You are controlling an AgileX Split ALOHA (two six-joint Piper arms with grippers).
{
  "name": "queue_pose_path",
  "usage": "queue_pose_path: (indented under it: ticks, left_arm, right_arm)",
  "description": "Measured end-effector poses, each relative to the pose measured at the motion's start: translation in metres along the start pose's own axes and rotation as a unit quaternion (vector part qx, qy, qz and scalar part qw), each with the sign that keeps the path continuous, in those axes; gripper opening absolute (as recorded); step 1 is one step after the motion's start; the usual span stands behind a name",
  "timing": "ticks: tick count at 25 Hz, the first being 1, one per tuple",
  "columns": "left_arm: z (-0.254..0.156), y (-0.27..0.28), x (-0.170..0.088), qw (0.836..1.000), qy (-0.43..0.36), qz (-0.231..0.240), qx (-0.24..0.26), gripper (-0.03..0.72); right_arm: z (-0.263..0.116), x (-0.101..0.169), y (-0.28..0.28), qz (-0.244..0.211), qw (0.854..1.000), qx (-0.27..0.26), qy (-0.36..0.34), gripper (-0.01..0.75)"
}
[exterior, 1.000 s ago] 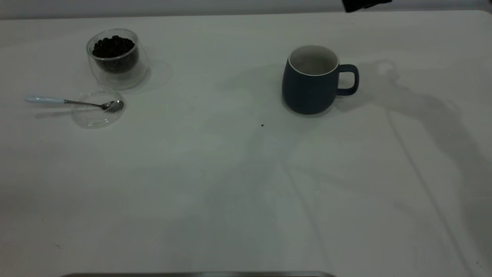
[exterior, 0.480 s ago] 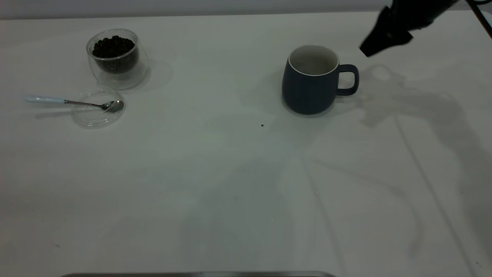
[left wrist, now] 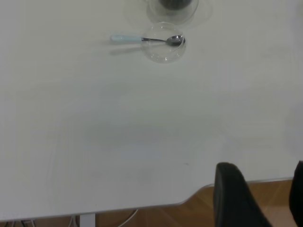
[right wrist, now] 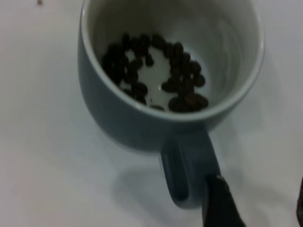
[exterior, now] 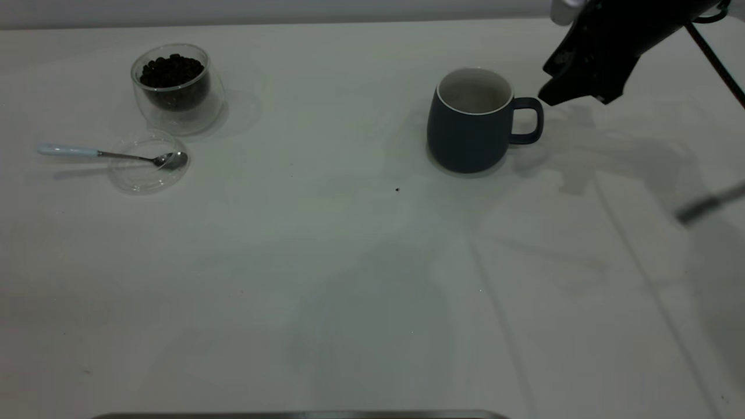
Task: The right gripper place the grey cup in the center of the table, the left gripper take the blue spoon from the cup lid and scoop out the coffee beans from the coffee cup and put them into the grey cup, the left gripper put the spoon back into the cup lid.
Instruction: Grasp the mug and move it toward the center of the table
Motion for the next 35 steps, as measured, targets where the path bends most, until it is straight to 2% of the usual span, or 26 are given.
queue_pose_path:
  ticks: [9,15,21,29,35]
  left_arm:
    - [0.000,0.000,0.000,1.000,0.000,0.000,0.000,0.361]
    - [0.000,0.000,0.000,1.000,0.000,0.000,0.000,0.361]
    - [0.000,0.000,0.000,1.000,0.000,0.000,0.000,0.361]
    - [0.000,0.000,0.000,1.000,0.000,0.000,0.000,0.361]
    - [0.000,0.000,0.000,1.000,0.000,0.000,0.000,0.361]
  right_arm:
    - [0.008,0.020,-0.026,0.034,0.999,-0.009,0.001,0.364]
    - [0.024,0.020,-0.042,0.034,0.999,-0.021,0.007,0.364]
    - [0.055,0.024,-0.063,0.036,0.998,-0.043,0.021,0.364]
    - [0.102,0.049,-0.080,0.056,0.995,-0.070,0.035,0.364]
    - [0.136,0.062,-0.087,0.059,0.993,-0.099,0.010,0.364]
Point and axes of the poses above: a point on each arm's last joint axis where the gripper is mounted, y pointing back along that axis away from the gripper, x along the wrist's bending axis when the last joint is at zero, z = x × y, the point moved 6 cm from there along -y, pointing out along that axis toward the gripper, and after that the axes turned 14 degrees about y, right-handed, at the moved point
